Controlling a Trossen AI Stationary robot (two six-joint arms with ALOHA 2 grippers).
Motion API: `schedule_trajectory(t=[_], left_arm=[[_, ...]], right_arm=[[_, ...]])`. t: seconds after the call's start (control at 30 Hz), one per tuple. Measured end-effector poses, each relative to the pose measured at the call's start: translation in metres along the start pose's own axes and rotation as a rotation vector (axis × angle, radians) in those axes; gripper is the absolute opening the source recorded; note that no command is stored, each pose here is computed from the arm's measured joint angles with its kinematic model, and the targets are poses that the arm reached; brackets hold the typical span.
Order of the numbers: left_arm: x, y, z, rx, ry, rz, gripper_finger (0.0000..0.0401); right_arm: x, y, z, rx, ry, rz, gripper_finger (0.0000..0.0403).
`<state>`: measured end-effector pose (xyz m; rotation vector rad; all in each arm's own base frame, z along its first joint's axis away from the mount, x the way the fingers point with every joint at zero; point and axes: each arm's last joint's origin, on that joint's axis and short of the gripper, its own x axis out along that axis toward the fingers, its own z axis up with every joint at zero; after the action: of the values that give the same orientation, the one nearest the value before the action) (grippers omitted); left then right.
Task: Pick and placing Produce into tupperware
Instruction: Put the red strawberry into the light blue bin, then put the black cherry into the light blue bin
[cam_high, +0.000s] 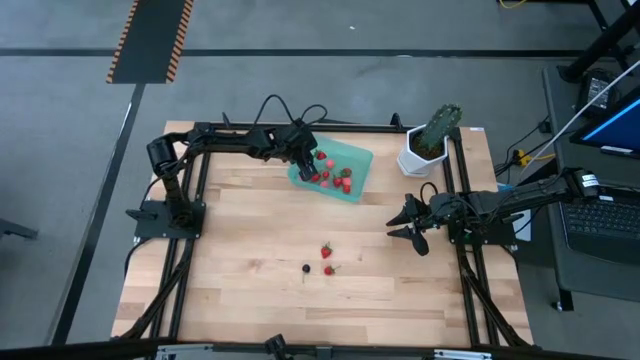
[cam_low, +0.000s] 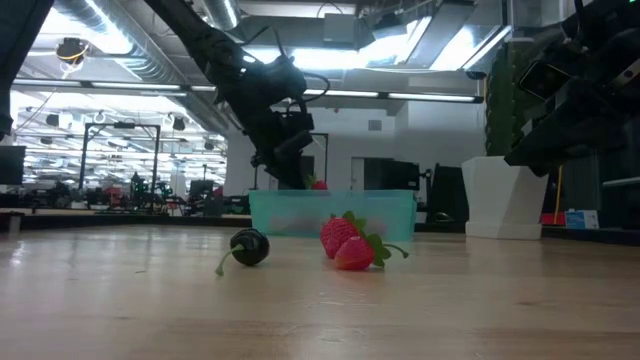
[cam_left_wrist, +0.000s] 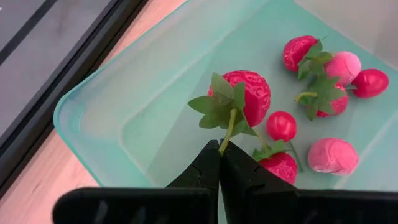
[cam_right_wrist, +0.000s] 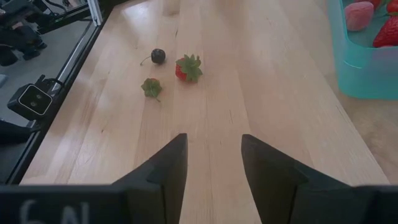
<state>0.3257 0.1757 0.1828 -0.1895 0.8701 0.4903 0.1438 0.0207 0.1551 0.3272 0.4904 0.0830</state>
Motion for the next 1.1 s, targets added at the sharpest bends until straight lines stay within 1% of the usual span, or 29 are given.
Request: schedule_trajectory(t=[0.2,0.57,0.63,0.73,0.83,0.9,1.0,1.1], left_arm=[[0.0,-0.001,0.0,0.001,0.0,-0.001,0.0016],[0.0,-0.002,0.0,-0.003,0.0,-0.012,0.007],[-0.001,-0.005,0.0,-0.002,-0.001,-0.065,0.0074],[-0.008,-0.009,0.003,0.001,-0.017,-0.204,0.0073],[-0.019,-0.013,0.006,-0.002,-0.032,-0.347,0.0062],[-0.026,-0.017,0.007,-0.005,-0.034,-0.402,0.0051],[-0.036,-0.029,0.011,0.048,-0.065,-0.409,0.0035],[-0.042,-0.048,0.008,0.113,-0.076,-0.364,0.0021]], right_arm=[[0.0,0.0,0.0,0.003,0.0,0.0,0.0154],[0.0,0.0,0.0,0.003,0.0,0.0,0.0154],[0.0,0.0,0.0,0.003,0.0,0.0,0.0154],[0.0,0.0,0.0,0.003,0.0,0.001,0.0154],[0.0,0.0,0.0,0.003,0.0,0.0,0.0154],[0.0,0.0,0.0,0.003,0.0,0.001,0.0154],[0.0,0.0,0.0,0.003,0.0,0.001,0.0154],[0.0,0.0,0.0,0.003,0.0,0.0,0.0154]])
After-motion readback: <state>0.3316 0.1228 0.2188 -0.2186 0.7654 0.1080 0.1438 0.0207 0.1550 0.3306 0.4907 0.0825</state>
